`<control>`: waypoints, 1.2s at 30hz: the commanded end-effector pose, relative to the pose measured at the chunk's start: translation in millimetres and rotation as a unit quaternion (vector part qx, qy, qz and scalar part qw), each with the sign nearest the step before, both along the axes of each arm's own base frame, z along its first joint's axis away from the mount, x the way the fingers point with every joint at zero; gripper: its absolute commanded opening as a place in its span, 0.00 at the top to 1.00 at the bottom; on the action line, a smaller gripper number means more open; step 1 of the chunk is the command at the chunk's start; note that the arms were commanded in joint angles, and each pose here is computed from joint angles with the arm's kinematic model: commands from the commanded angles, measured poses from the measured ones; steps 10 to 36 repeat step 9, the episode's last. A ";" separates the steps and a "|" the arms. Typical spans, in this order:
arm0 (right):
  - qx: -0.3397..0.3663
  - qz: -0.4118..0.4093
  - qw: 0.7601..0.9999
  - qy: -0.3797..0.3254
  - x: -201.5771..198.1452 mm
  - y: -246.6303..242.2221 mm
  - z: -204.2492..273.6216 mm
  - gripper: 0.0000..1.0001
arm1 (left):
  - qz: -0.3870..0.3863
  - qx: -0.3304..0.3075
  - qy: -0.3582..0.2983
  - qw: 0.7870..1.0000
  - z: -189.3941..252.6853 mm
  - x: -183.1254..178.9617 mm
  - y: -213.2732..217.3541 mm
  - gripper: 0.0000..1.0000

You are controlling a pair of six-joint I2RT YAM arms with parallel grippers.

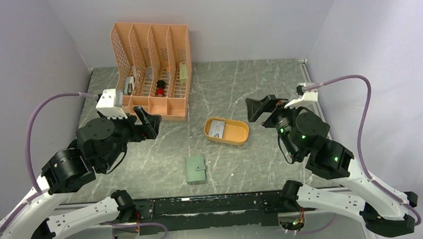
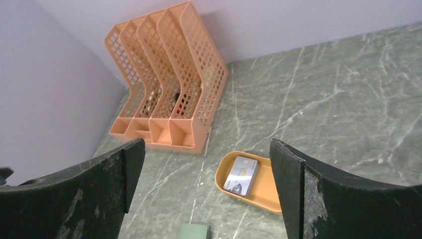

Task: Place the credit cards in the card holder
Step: Reset both arms

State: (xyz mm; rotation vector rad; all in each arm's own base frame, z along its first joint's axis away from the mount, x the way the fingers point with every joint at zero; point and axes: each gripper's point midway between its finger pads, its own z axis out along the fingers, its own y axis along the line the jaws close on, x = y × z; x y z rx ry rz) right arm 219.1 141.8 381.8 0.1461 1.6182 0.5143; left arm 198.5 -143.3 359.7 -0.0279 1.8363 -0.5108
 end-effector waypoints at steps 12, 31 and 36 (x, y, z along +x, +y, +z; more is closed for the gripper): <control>-0.027 -0.088 0.995 0.022 9.9 -25.7 13.1 0.00 | 0.001 -0.005 -0.014 1.000 2.7 -0.9 4.4 0.08; -0.027 -0.088 0.995 0.022 9.9 -25.7 13.1 0.00 | 0.001 -0.005 -0.014 1.000 2.7 -0.9 4.4 0.08; -0.027 -0.088 0.995 0.022 9.9 -25.7 13.1 0.00 | 0.001 -0.005 -0.014 1.000 2.7 -0.9 4.4 0.08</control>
